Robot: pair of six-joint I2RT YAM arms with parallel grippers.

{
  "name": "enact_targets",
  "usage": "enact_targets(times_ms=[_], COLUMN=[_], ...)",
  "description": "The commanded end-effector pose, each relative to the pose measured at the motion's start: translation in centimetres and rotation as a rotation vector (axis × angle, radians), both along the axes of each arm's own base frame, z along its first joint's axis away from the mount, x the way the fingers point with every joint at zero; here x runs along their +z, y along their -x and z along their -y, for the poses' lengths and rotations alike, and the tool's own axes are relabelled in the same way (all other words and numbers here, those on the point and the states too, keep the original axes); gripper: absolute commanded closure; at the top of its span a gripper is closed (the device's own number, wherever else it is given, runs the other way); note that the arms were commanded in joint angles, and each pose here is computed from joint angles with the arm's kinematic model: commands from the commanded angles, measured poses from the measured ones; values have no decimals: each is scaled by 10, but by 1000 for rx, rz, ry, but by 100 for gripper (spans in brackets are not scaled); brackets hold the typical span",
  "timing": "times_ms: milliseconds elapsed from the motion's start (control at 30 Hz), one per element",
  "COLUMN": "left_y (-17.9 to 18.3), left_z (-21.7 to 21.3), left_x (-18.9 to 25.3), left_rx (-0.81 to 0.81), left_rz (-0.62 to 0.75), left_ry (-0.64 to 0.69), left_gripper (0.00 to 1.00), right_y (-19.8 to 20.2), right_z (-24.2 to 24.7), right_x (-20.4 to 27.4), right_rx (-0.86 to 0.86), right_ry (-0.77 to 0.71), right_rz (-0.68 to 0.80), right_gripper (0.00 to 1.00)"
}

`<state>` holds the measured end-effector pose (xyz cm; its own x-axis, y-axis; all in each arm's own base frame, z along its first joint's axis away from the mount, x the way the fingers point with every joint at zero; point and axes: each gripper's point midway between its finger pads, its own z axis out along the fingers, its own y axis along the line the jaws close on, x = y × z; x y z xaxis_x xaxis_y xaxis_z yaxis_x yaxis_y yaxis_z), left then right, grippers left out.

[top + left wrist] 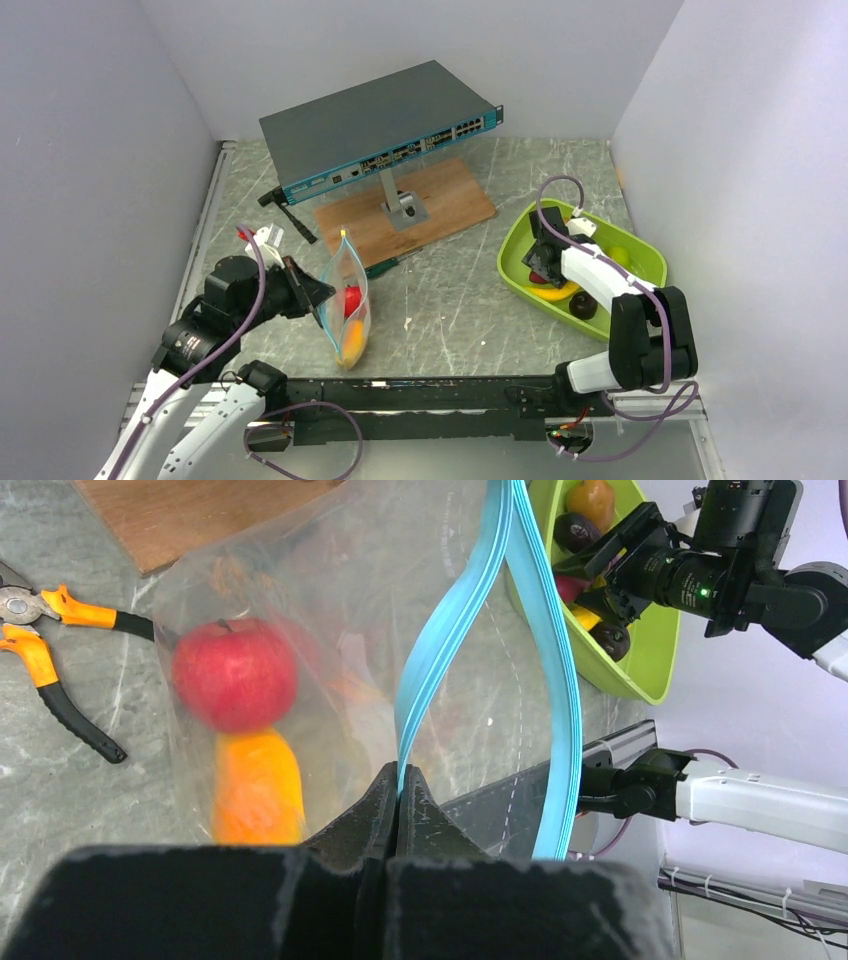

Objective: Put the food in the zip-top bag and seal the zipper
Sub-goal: Pick up the fake vegetable from the bin, then place the fake vegetable in the zipper food storage bag.

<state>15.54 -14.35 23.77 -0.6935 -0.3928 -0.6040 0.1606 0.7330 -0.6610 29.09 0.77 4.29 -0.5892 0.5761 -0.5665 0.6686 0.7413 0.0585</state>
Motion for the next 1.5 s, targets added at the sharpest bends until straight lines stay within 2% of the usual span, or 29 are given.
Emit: enact_targets(times_ms=[0, 67, 167, 233, 333, 500, 633, 733, 933, 1100, 1333, 1467], left_y=[-3, -4, -5, -5, -4, -5, -5, -6, -6, -4, -3, -3], left_z=[-2, -2, -2, -3, -3, -1, -1, -1, 4, 6, 4, 5], left_x=[17, 17, 16, 14, 13, 16, 18, 17, 14, 14, 16, 19], left_rx=[21, 26, 24, 26, 23, 21, 26, 29, 13, 5, 16, 25], left_rz=[24, 32, 39, 32, 14, 22, 25, 20, 3, -4, -1, 8], left_ry=[10, 15, 15, 1, -13, 11, 19, 16, 26, 41, 53, 75], left_gripper=[100, 100, 100, 100, 100, 100, 100, 100, 100, 100, 100, 100], right_y=[-7, -7, -5, -4, -3, -9, -8, 10, 66, 115, 172, 174], right_z=[-2, -3, -3, -3, -5, -37, -111, -169, -271, -333, -390, -403], right_x=[5, 12, 31, 48, 76, 128, 178, 213, 277, 314, 327, 316], right_rx=[9, 18, 44, 58, 83, 262, 634, 866, 1199, 1359, 1473, 1363], right_ry=[-13, -20, -23, -24, -43, -163, -397, -551, -682, -815, -958, -952], right_rz=[42, 56, 102, 158, 255, 440, 621, 725, 863, 908, 862, 800], right_gripper=[46, 57, 80, 87, 93, 98, 100, 100, 100, 100, 100, 100])
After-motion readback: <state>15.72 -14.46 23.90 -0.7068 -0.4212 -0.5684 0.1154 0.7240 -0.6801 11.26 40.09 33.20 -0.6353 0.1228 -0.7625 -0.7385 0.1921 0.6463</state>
